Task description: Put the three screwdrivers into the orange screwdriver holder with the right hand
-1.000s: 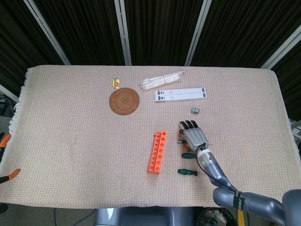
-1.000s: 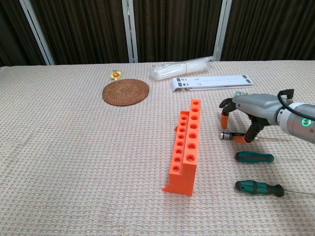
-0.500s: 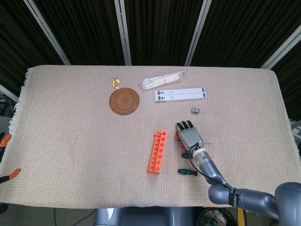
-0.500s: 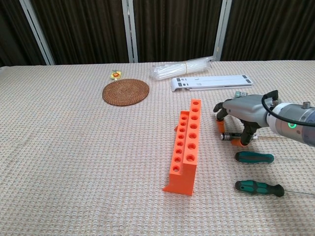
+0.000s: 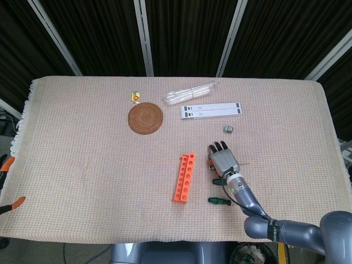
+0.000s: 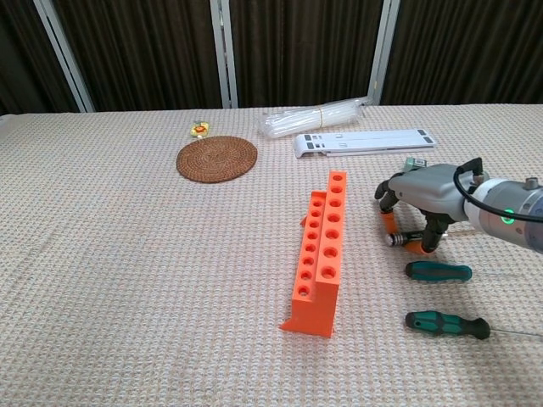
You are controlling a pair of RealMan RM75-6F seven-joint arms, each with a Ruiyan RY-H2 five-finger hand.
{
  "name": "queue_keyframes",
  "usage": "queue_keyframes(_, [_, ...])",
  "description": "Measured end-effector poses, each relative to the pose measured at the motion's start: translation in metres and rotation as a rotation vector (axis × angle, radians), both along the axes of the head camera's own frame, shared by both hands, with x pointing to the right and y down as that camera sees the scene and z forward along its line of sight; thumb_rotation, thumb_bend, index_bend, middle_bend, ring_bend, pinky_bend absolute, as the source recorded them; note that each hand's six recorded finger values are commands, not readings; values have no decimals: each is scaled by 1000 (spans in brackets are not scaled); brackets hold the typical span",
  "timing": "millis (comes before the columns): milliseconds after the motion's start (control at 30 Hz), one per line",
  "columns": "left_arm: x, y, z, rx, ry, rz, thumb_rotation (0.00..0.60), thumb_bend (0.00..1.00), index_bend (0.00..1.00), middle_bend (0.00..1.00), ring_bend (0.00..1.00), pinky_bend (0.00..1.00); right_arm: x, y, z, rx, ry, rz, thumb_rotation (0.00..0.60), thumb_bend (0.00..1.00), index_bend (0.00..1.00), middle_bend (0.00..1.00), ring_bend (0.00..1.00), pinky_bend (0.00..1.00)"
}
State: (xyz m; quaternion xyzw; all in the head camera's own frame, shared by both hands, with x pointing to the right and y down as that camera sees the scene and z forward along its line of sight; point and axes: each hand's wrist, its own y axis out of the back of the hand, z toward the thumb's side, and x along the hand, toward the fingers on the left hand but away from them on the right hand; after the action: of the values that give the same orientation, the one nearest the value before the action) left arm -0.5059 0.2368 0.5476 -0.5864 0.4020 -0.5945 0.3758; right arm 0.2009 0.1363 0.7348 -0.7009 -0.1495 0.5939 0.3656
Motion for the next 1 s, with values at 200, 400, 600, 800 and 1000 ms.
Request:
queue_keyframes(200, [-1,1,0,1,-6,-3,600,83,0,0,0,0,0,-1,-1,25,14,-27,600,344,532,127,0,0])
queue_keyframes(400, [-1,1,0,0,-4,-5,600,83,0,0,0,0,-3,-2,-7,81,26,-77,600,346,546,139,0,0])
queue_keyframes(600, [-1,2,1,-4,0,-3,600,83,0,0,0,0,-1,-5,-21,93,-66,8,600,348,552,153,0,0])
queue_keyframes(800, [1,1,2,-3,8,5,600,82,0,0,0,0,3,-14,-45,49,-254,192,600,356,562,171,0,0])
queue_keyframes(1000, [5,1,3,-7,10,16,600,84,0,0,0,0,8,-26,-70,-56,-517,441,600,359,569,179,0,0])
